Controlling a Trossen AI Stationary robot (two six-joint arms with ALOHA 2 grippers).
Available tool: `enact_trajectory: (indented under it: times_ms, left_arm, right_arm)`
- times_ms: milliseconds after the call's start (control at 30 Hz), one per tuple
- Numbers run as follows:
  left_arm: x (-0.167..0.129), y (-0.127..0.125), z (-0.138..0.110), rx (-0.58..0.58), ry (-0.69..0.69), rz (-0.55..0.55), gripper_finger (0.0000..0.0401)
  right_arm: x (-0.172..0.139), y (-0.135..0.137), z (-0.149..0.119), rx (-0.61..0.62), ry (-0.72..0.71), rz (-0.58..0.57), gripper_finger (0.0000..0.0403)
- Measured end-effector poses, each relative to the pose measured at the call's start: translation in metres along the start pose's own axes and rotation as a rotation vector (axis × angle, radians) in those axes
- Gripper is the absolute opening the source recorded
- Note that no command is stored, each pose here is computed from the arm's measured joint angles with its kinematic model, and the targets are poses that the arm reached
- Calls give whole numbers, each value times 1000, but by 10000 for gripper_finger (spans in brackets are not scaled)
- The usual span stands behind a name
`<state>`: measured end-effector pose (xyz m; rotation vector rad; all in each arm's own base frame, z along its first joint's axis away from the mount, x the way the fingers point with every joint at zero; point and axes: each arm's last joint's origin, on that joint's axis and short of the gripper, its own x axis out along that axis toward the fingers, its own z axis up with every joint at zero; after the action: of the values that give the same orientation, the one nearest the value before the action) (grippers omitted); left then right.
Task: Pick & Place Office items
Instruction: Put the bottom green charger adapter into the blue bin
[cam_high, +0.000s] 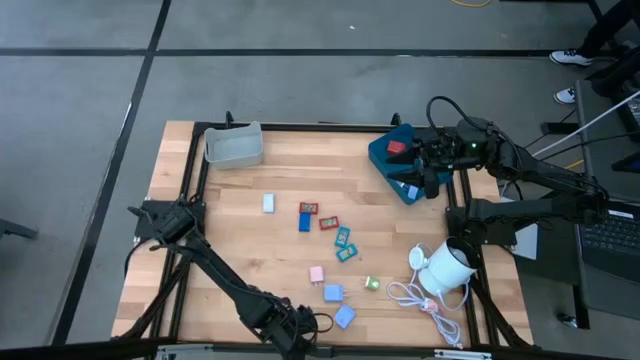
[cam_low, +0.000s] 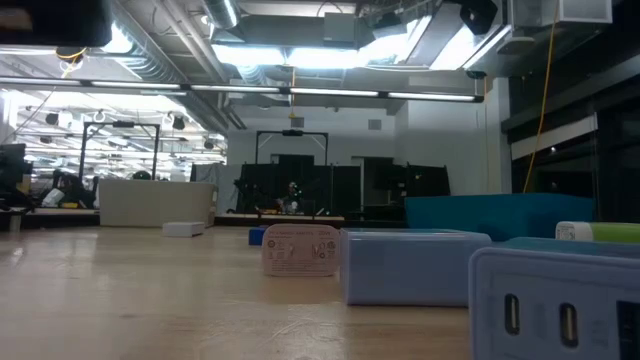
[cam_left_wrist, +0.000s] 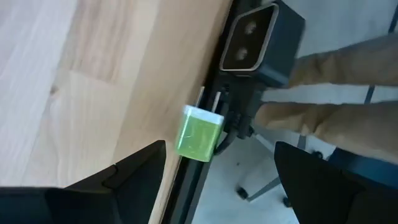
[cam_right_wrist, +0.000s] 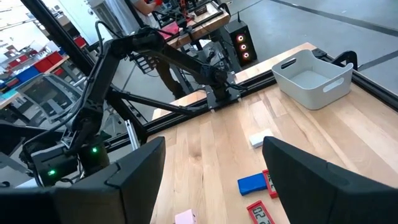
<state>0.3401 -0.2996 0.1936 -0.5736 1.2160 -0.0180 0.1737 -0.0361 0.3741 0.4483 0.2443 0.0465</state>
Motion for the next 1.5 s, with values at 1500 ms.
enact_trajectory:
  times_ms: [1500]
  left_arm:
    - [46,12,-4,125,96,38,255]
  right_arm:
    - [3,-1,-1,-14,13,-1,277]
